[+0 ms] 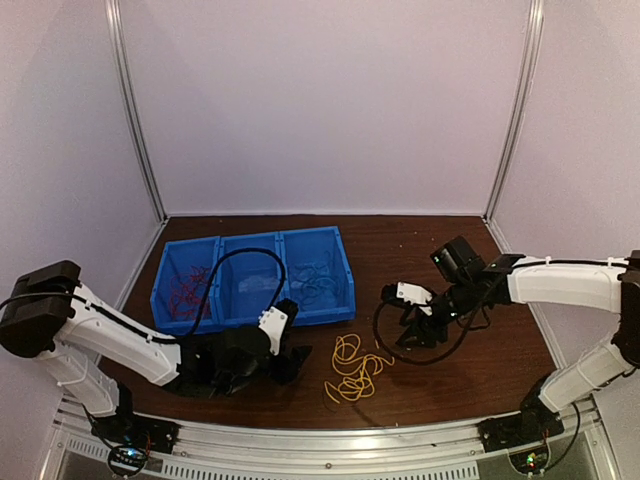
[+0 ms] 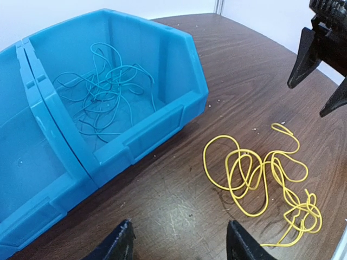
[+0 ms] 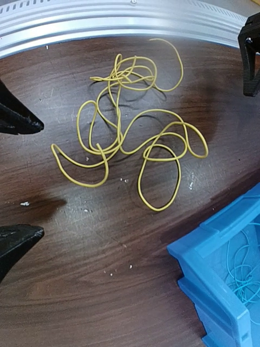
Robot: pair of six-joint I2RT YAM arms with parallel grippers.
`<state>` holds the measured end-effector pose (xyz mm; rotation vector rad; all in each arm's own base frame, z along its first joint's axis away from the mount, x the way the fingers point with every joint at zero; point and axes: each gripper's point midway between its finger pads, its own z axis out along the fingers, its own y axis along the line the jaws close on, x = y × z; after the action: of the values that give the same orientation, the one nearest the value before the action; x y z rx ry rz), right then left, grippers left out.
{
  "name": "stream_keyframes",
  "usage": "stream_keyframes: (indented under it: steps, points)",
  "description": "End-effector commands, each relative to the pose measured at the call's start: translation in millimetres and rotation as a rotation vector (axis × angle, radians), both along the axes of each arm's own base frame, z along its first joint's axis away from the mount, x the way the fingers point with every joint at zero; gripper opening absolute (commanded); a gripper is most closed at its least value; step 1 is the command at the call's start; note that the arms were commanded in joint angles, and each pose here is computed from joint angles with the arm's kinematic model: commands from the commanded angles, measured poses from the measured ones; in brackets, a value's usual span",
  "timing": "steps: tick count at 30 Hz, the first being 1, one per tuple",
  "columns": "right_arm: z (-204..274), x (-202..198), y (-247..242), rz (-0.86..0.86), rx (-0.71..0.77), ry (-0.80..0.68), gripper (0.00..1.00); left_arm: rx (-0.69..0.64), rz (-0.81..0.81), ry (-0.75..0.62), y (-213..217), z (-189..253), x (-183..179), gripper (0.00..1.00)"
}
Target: Untangle the cables
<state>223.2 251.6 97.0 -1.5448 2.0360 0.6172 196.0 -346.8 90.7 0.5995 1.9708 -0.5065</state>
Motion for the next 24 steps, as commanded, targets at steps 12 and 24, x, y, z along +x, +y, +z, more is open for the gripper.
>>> stream_keyframes:
  steps: [12, 24]
  points:
    - [-35.4, 13.3, 34.3, 0.061, 0.031, 0.182, 0.57, -0.070, 0.017, -0.009, 5.9, 15.1, -1.2, 0.59]
    - [-47.6, 12.1, 48.2, 0.081, 0.043, 0.311, 0.33, -0.064, 0.022, -0.017, 7.7, 16.2, -0.5, 0.59]
